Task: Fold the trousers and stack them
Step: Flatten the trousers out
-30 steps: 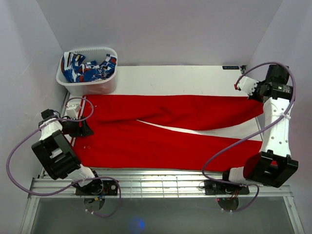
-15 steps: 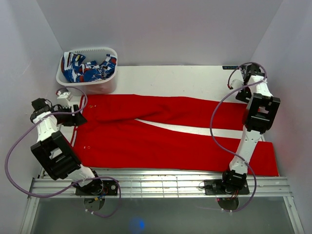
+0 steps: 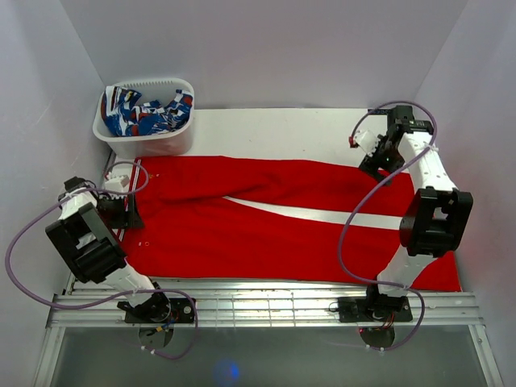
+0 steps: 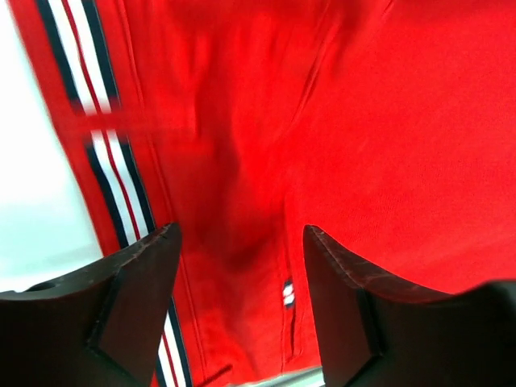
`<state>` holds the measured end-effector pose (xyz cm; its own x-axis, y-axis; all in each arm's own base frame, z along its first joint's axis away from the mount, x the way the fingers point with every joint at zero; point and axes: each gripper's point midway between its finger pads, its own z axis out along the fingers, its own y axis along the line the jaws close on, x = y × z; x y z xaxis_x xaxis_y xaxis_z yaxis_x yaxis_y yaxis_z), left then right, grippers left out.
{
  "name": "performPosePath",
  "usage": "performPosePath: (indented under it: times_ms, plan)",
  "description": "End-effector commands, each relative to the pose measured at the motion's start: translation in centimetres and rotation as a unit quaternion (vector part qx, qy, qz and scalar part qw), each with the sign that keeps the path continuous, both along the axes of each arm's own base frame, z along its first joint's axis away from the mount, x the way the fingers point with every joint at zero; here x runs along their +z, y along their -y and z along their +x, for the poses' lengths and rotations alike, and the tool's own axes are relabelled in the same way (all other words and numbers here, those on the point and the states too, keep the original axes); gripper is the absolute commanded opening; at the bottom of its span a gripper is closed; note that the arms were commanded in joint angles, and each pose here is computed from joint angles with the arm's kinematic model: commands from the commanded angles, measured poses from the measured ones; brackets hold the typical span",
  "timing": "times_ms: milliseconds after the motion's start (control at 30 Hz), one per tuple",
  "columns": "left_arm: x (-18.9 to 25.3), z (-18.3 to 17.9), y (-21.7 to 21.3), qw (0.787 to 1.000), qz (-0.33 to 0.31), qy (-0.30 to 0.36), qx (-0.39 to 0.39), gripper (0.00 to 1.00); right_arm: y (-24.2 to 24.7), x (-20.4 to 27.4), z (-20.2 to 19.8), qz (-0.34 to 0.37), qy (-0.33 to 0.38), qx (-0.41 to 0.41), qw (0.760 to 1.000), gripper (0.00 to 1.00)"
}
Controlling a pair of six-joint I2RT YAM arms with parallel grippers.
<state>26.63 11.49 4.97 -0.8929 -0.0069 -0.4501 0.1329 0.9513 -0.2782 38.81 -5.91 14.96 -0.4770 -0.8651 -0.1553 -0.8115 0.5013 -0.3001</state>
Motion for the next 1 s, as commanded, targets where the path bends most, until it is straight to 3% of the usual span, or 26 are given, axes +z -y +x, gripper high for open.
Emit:
performPosePath:
  times_ms: [0, 167, 333, 467, 633, 767, 967]
  plan:
    - [-1.4, -3.2, -1.5, 0.998, 0.050, -0.044, -0.002, 0.72, -2.9, -3.9, -7.6, 0.099, -0.121, -0.018, 0.988, 0.81]
    - [-3.1, -6.6, -2.6, 0.994, 0.055, -0.098, 0.004, 0.63, -3.8, -7.8, -12.0, 0.113, -0.170, -0.014, 0.979, 0.68]
    - [-3.6, -8.7, -5.2, 0.990, 0.073, -0.122, 0.015, 0.55, -4.3, -7.7, -9.8, 0.130, -0.131, -0.023, 0.983, 0.60]
    - [-0.5, -6.2, -7.1, 0.995, 0.062, -0.074, 0.022, 0.56, -5.5, -6.1, -5.0, 0.168, -0.086, -0.046, 0.981, 0.55]
    - [3.3, -1.9, -6.4, 0.999, 0.042, 0.002, 0.017, 0.68, -8.7, -4.7, -0.3, 0.208, -0.060, -0.053, 0.975, 0.52]
    - [4.7, 1.3, -3.9, 0.999, 0.003, 0.040, 0.006, 0.70, -11.0, -7.6, -0.2, 0.203, -0.090, -0.053, 0.974, 0.52]
    - [2.5, 3.4, -1.3, 0.999, -0.029, 0.035, 0.007, 0.69, -7.9, -12.5, -2.7, 0.117, -0.125, -0.057, 0.983, 0.48]
